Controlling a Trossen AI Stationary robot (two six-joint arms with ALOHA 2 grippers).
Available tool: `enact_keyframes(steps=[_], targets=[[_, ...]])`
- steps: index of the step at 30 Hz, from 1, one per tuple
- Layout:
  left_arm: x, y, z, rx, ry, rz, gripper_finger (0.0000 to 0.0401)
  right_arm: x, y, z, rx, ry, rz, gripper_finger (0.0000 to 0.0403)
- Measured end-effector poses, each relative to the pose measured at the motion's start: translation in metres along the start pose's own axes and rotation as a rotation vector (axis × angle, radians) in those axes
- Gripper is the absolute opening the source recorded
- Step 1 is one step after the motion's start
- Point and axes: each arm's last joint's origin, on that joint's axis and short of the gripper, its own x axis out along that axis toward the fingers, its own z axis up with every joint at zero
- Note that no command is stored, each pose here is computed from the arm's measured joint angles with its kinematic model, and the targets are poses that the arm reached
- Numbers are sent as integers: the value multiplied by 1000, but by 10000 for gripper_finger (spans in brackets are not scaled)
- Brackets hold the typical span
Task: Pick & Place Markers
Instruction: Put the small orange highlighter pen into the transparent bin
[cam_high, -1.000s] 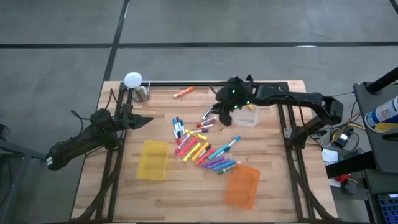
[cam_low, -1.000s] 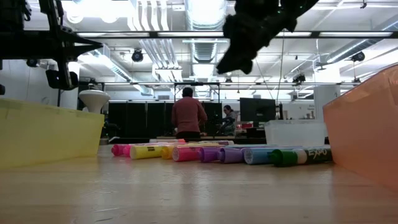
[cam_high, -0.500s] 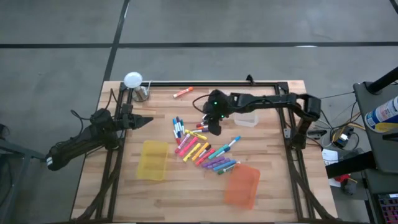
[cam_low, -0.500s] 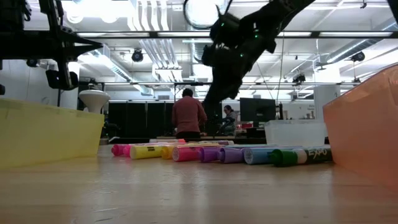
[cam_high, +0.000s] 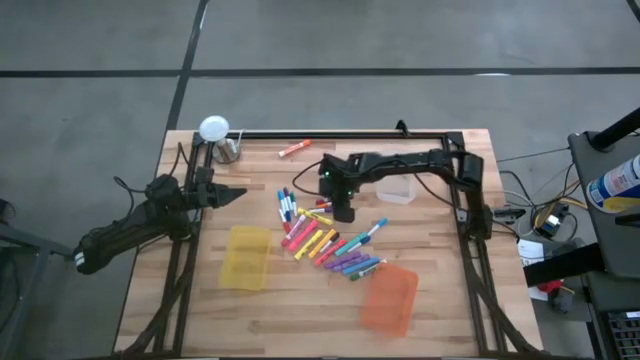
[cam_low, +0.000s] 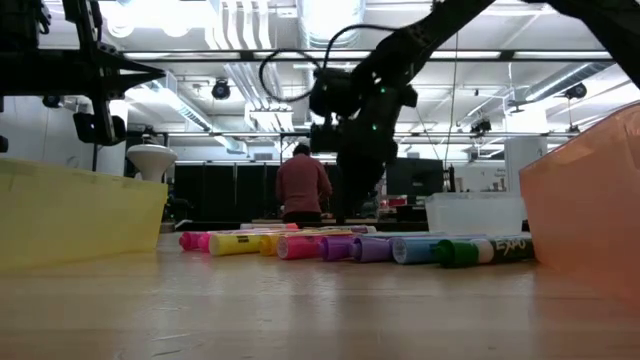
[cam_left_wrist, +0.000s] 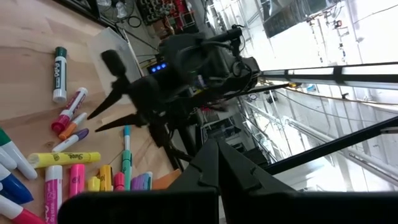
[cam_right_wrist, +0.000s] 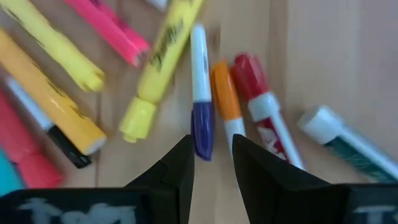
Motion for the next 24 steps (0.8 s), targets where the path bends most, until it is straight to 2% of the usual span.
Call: enact_keyframes(steps=[7, 15, 18, 24], targets=[[0, 0, 0, -5, 2, -2, 0, 17, -7, -1, 12, 100, -79, 102], [0, 0, 0, -11, 3, -2, 0, 18, -7, -3, 8, 108, -108, 100], [0, 0, 0, -3, 0, -1, 0, 22, -8, -5, 13, 124, -105, 84], [0, 0, 0, -2, 0, -1, 0, 19, -7, -4, 87, 134, -98, 24]])
